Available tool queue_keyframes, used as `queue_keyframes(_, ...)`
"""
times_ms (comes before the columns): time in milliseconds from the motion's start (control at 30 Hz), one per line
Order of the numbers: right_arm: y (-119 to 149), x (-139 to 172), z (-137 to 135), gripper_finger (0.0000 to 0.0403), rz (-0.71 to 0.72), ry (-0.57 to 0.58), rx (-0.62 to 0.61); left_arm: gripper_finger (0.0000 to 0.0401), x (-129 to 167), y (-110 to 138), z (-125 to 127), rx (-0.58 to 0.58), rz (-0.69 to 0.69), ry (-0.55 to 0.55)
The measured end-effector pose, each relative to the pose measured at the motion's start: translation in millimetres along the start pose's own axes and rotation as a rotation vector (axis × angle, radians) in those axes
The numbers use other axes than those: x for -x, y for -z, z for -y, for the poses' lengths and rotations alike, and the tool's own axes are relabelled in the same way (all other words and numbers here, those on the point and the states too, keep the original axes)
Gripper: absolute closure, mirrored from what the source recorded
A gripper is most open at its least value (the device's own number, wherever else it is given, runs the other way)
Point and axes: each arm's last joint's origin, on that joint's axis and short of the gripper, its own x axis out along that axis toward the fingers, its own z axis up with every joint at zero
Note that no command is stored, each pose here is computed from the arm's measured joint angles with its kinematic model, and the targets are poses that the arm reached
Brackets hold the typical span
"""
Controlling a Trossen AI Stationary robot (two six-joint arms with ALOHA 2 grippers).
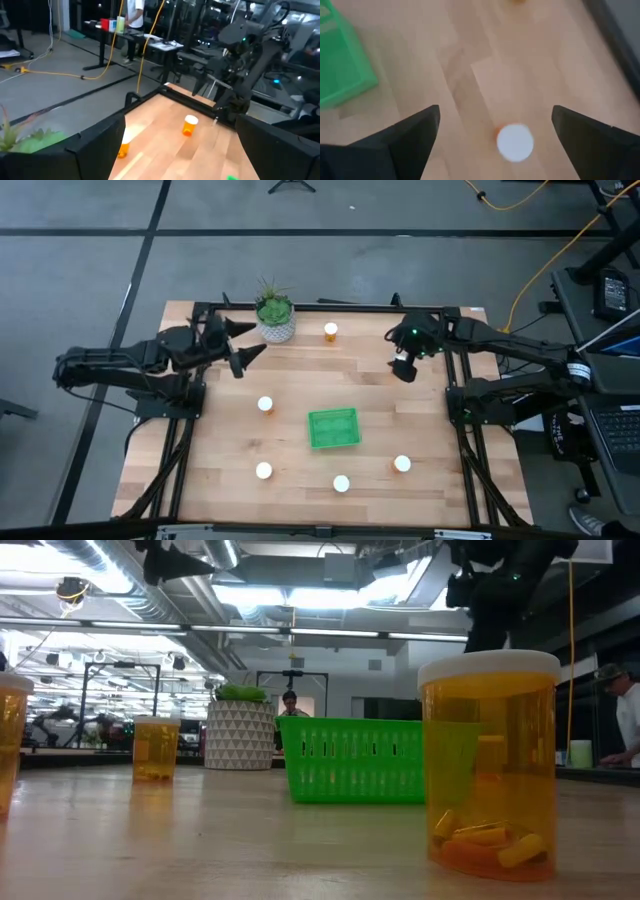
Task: Pick and place pill bottles into a basket
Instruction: Put the orange pill bottle into the green bin
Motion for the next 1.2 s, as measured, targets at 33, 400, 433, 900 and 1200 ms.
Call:
queue_keyframes(33,2,0,1,0.0017,-0.02,-0.008,-0.01,0.0028,1,2,-1,0.001,0.007,-0.009)
queue_keyframes(400,6,-32,17,0.0018,-0.245,0.024,-0.032,0.0028,3,1,-3,-0.051,0.056,-0.043)
queue_keyframes(433,6,-37,17,0.0018,-0.261,0.023,-0.026,0.0028,3,1,-3,-0.052,0.055,-0.043)
queue_keyframes(900,19,-84,27,0.0018,-0.415,0.026,-0.028,0.0028,10,-3,-5,-0.021,0.081,-0.035)
queue_keyframes(1200,32,-92,26,0.0018,-0.437,0.032,-0.064,0.0028,11,-3,-6,-0.036,0.086,-0.039)
